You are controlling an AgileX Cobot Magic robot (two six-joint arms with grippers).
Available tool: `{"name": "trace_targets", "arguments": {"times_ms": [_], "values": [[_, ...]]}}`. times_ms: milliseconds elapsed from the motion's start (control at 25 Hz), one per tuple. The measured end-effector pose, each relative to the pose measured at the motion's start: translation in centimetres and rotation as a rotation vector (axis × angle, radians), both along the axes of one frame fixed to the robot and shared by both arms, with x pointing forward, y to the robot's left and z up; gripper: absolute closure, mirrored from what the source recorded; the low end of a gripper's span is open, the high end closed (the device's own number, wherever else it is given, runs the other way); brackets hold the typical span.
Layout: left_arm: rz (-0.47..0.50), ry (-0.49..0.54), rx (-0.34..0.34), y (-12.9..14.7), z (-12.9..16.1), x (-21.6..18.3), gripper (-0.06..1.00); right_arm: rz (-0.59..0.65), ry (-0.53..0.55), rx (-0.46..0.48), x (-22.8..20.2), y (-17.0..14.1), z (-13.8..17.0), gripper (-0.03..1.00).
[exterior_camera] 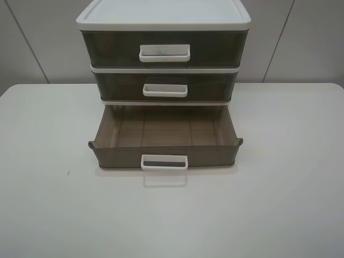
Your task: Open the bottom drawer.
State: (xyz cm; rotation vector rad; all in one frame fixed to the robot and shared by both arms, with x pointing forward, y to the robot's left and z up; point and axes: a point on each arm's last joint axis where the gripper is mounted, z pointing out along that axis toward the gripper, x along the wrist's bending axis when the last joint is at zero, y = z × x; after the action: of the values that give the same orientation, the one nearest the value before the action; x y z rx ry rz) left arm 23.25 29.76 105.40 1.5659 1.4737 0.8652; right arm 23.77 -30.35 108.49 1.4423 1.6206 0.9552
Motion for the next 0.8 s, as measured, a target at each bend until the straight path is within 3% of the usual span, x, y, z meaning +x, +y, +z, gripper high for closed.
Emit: {"name": "trace_targets", "arguments": {"times_ms": [200, 520, 800], "values": [[0.000, 0.000, 0.000, 0.0, 0.0, 0.0, 0.20, 0.082, 0.064, -0.076, 0.7, 0.4, -2.4, 0.28], [0.000, 0.000, 0.000, 0.0, 0.0, 0.0, 0.20, -0.055, 0.071, -0.067, 0.5, 0.0, -2.6, 0.28], [0.000, 0.000, 0.000, 0.0, 0.0, 0.0, 0.20, -0.091, -0.007, -0.062, -0.7, -0.1, -2.6, 0.28]]}}
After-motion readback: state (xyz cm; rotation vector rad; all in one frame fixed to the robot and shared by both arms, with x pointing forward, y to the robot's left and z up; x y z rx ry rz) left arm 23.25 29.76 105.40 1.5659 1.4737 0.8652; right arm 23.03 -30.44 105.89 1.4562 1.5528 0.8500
